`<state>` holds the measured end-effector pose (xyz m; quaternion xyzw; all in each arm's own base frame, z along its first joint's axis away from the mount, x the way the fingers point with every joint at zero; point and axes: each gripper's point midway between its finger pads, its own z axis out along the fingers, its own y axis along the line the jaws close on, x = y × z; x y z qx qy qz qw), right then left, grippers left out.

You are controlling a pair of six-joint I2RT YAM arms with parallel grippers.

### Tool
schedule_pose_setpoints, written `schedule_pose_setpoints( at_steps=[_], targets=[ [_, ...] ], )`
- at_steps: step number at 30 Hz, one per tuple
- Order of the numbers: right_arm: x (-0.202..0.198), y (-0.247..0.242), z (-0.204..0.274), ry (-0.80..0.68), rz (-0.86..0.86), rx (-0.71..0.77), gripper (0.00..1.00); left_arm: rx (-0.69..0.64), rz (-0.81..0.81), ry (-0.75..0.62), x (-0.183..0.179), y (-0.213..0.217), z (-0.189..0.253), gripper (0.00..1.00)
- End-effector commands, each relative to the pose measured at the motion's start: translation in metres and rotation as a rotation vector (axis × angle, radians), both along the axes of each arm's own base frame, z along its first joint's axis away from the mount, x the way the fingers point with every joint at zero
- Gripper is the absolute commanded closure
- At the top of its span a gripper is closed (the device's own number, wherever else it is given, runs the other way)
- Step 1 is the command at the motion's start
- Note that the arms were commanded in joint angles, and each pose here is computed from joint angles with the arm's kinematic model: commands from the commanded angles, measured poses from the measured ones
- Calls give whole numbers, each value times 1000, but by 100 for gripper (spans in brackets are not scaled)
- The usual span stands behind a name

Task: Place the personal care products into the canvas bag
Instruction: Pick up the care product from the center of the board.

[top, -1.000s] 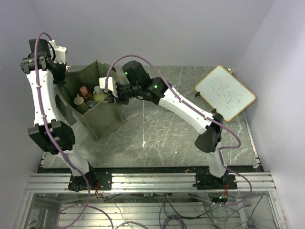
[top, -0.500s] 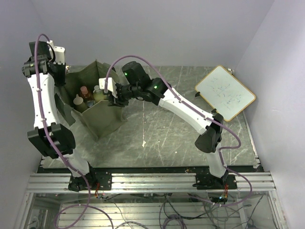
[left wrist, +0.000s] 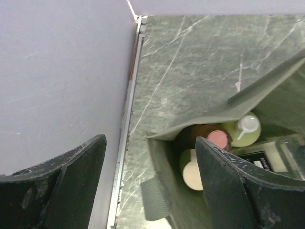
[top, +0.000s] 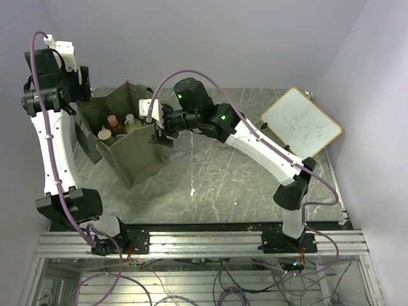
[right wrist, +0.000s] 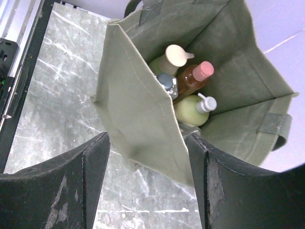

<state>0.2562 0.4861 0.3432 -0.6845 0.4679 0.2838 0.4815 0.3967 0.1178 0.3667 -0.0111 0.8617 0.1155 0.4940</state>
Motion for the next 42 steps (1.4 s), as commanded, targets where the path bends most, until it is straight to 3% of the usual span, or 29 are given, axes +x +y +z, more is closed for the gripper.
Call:
schedule_pose_setpoints(
  at_steps=[1,11,21,31,42],
  targets=[
    [0,-12,21,-41,-48,26,33,-17,-65,-100,4,-32,27,12],
    [27,-80,31,-26,-225,42,33,-7,-350,-170,0,-146,50,4],
    [97,-243,16,59,-577,130,32,41,-669,-159,-1,-261,39,5],
    [103,-377,-35,211,-866,194,32,56,-920,-73,0,-378,-11,5],
    [93,-445,-67,341,-975,321,32,-49,-1109,47,9,-475,-79,6]
  ],
)
